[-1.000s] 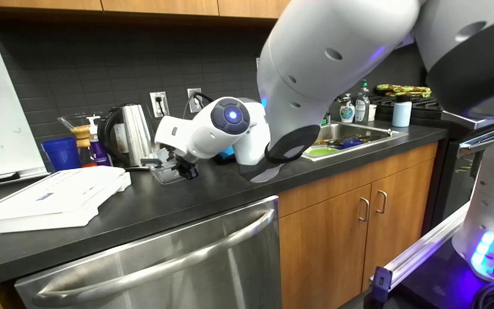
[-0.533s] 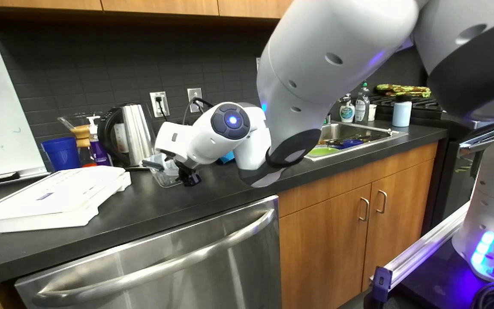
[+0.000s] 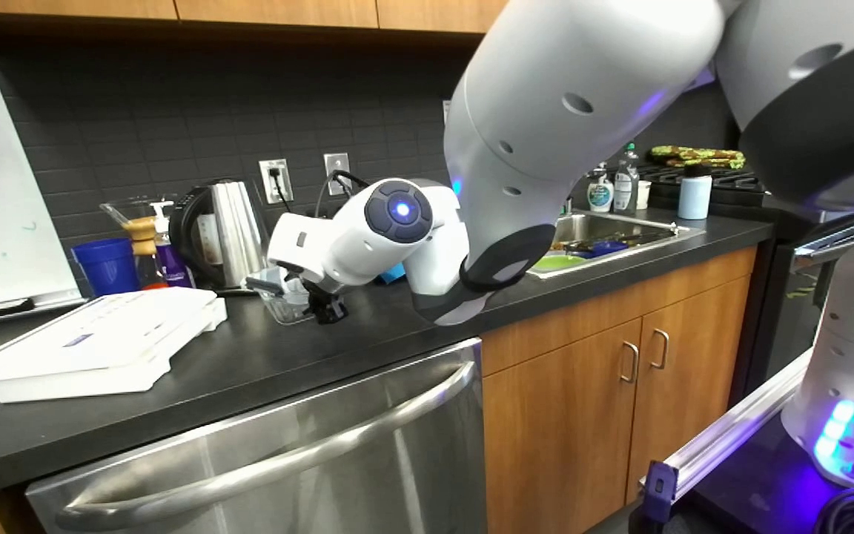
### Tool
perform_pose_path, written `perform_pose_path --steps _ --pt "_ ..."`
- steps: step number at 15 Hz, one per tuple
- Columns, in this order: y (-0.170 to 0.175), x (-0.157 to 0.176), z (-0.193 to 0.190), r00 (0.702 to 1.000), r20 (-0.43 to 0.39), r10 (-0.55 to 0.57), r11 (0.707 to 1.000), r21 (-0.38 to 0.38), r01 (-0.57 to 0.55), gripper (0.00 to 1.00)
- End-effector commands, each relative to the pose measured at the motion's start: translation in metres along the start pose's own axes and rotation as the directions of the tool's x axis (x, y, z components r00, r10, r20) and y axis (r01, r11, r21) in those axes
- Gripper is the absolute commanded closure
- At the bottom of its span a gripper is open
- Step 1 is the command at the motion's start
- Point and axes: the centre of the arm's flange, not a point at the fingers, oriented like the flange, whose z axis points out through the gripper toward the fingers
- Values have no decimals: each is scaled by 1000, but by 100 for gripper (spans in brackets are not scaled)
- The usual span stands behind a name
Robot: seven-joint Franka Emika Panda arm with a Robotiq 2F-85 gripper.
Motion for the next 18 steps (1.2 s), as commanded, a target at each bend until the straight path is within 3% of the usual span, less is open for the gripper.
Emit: perform_pose_path --steps 1,3,5,13,18 --pt "-27 -50 -7 999 -32 -32 999 -16 32 66" --pt "-28 -50 -8 999 -33 -40 999 -17 39 82" --pt "-26 -52 -9 999 -32 -44 999 -22 43 91" --pt "-14 -56 -11 999 -21 -38 998 -46 37 94" --pt "18 -57 -14 1000 -8 11 993 -118 -12 98"
